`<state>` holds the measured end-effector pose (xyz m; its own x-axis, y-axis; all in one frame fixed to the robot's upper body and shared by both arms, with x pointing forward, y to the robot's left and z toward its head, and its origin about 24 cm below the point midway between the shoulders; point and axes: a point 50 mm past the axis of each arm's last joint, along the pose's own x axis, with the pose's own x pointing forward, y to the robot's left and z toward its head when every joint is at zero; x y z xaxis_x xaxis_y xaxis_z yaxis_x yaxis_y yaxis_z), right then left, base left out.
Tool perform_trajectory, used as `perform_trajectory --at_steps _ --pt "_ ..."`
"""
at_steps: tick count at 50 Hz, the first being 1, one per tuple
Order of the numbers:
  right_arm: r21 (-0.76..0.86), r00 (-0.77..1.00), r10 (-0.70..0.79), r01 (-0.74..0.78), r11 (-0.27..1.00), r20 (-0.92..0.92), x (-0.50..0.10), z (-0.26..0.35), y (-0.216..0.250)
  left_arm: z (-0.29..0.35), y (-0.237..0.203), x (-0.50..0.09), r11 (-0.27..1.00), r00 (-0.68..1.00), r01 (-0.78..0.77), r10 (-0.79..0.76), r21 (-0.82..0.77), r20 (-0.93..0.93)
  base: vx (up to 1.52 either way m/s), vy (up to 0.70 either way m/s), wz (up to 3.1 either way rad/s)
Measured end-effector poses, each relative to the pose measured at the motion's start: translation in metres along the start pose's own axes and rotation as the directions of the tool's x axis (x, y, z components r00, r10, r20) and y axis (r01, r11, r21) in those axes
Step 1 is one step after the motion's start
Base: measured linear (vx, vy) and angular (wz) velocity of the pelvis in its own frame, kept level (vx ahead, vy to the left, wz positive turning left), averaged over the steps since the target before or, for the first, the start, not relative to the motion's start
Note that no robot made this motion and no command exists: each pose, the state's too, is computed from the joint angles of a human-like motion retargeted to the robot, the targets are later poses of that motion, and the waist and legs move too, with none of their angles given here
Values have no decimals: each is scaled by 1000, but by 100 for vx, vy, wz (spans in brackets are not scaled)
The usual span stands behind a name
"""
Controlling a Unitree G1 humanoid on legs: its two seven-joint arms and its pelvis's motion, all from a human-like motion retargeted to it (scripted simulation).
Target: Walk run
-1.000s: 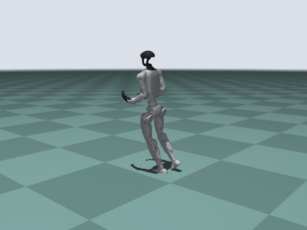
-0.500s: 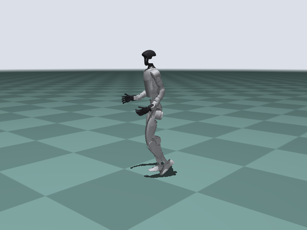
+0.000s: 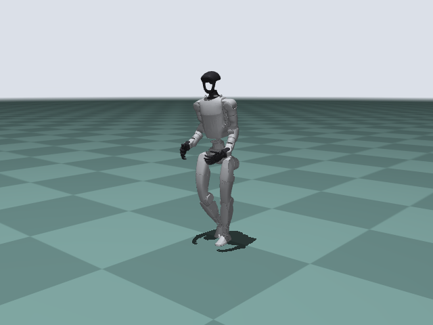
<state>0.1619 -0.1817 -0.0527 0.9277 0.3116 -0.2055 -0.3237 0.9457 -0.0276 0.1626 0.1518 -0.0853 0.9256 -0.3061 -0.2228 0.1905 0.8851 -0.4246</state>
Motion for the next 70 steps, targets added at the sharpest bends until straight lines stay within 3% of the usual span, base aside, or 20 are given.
perform_trajectory --at_steps 8,20,25,30,35,40,48,55,59,63,70 --pt "38 999 -35 36 999 -5 -6 -3 1 2 2 -8 985 995 86 -79 151 -54 46 -20 163" --pt "82 999 -32 30 996 22 6 1 0 -26 -20 -17 998 995 63 -64 -14 -80 58 -24 113" --pt "3 996 -16 16 1000 82 23 20 -15 -11 -28 -8 992 993 119 -119 44 1 31 -19 61" --pt "-77 994 12 -4 997 108 31 32 -23 12 -15 -8 984 993 39 -57 175 99 32 -29 -29" --pt "-103 996 16 -6 995 88 29 30 -26 15 -12 -11 987 989 -55 32 154 147 54 -11 -4" --pt "-58 997 -7 12 998 82 27 23 -19 10 -15 -12 995 987 -70 59 70 152 64 6 40" --pt "61 994 59 -65 996 90 31 15 12 -8 -15 -35 987 986 -141 133 76 96 97 20 51" --pt "96 994 101 -105 990 47 24 4 32 -2 -13 -20 996 998 -18 13 88 66 105 16 77" --pt "22 990 139 -139 990 25 21 6 24 11 -10 -14 987 996 21 -35 158 85 76 27 132" --pt "-4 999 42 -42 999 -11 10 0 10 15 -8 -12 977 996 38 -55 207 73 68 16 197" --pt "158 986 -156 162 974 -51 -20 -20 7 14 -9 -12 976 995 55 -71 211 67 77 -6 178"
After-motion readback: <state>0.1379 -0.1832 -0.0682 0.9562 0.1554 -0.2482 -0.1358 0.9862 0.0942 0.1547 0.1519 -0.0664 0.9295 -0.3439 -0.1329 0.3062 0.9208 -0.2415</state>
